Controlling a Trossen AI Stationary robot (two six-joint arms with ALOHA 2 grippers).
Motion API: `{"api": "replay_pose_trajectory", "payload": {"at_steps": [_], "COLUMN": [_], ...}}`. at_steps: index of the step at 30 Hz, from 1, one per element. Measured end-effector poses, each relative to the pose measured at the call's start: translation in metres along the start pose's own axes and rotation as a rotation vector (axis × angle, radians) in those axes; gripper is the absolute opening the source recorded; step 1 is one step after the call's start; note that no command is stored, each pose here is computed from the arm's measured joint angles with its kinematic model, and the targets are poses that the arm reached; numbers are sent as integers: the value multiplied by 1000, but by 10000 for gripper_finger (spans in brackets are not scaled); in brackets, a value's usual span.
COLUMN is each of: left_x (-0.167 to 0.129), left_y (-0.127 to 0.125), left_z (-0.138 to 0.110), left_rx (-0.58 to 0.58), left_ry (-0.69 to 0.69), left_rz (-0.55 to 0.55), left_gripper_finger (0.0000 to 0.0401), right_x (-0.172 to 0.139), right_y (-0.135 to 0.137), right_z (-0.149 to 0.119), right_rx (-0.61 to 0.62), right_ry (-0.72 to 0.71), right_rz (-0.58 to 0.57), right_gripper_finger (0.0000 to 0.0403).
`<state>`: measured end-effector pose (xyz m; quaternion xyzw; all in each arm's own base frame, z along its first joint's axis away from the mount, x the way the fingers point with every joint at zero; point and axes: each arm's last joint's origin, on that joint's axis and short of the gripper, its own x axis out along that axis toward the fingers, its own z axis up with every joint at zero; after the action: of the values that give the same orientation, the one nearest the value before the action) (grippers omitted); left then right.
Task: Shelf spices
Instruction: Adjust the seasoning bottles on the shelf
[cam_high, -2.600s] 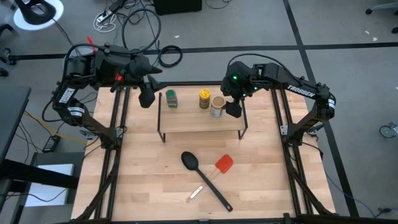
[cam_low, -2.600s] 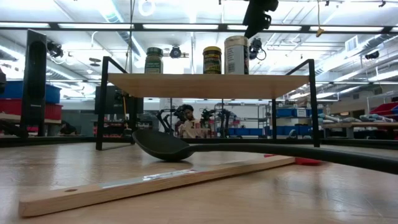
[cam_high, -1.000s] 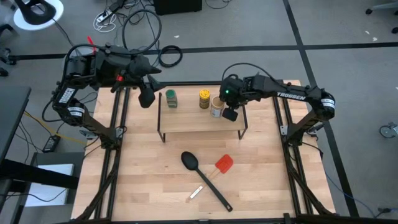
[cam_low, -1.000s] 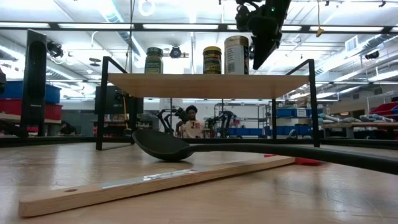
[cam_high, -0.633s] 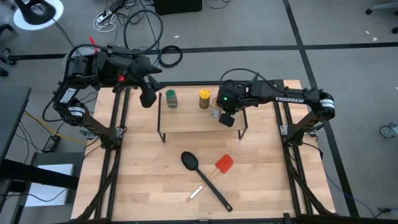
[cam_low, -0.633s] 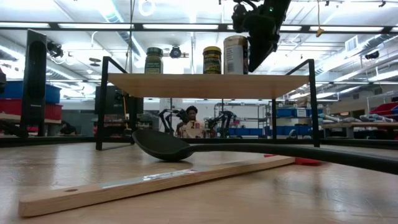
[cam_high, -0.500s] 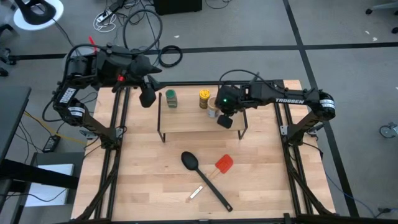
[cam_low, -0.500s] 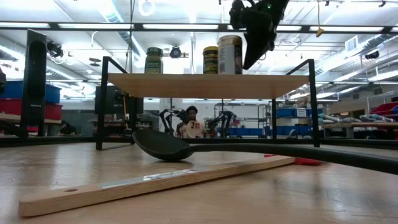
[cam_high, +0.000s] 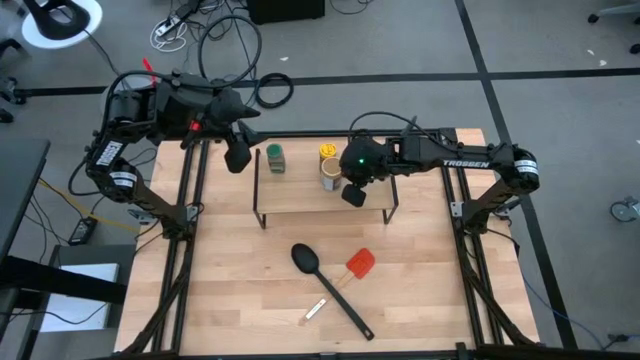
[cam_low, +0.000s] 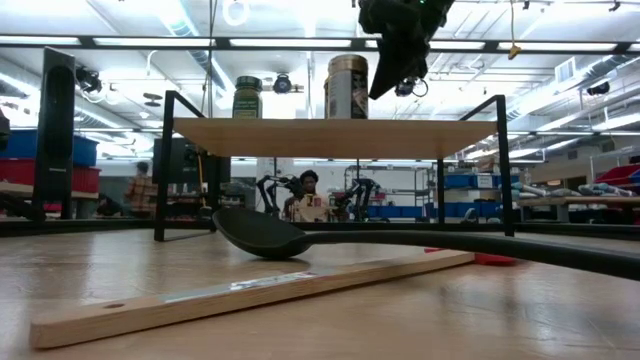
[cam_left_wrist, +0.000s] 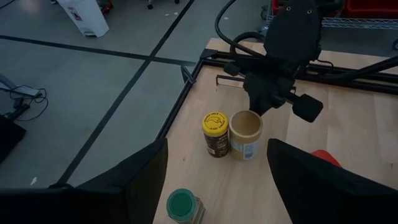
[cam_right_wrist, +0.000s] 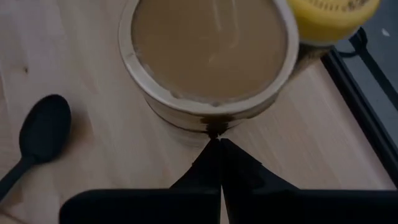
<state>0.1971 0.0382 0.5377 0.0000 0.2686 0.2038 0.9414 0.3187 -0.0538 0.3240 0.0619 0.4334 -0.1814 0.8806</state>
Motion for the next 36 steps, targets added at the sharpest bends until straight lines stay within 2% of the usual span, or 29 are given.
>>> {"api": "replay_pose_trajectory", "payload": {"at_steps": [19, 36], "left_x": [3, 15], "left_y": [-1, -4], "left_z": [0, 3], "left_rx": [2, 8], "left_ry": [8, 27], "left_rz": [-1, -2], "left_gripper_finger": [280, 280], "right_x": [-2, -5], "right_y": [6, 7], "right_z": [17, 29], "right_rx": [-20, -40], "right_ry": [-169, -300], "right_rz": [125, 139], "right_gripper_finger": [0, 0]}}
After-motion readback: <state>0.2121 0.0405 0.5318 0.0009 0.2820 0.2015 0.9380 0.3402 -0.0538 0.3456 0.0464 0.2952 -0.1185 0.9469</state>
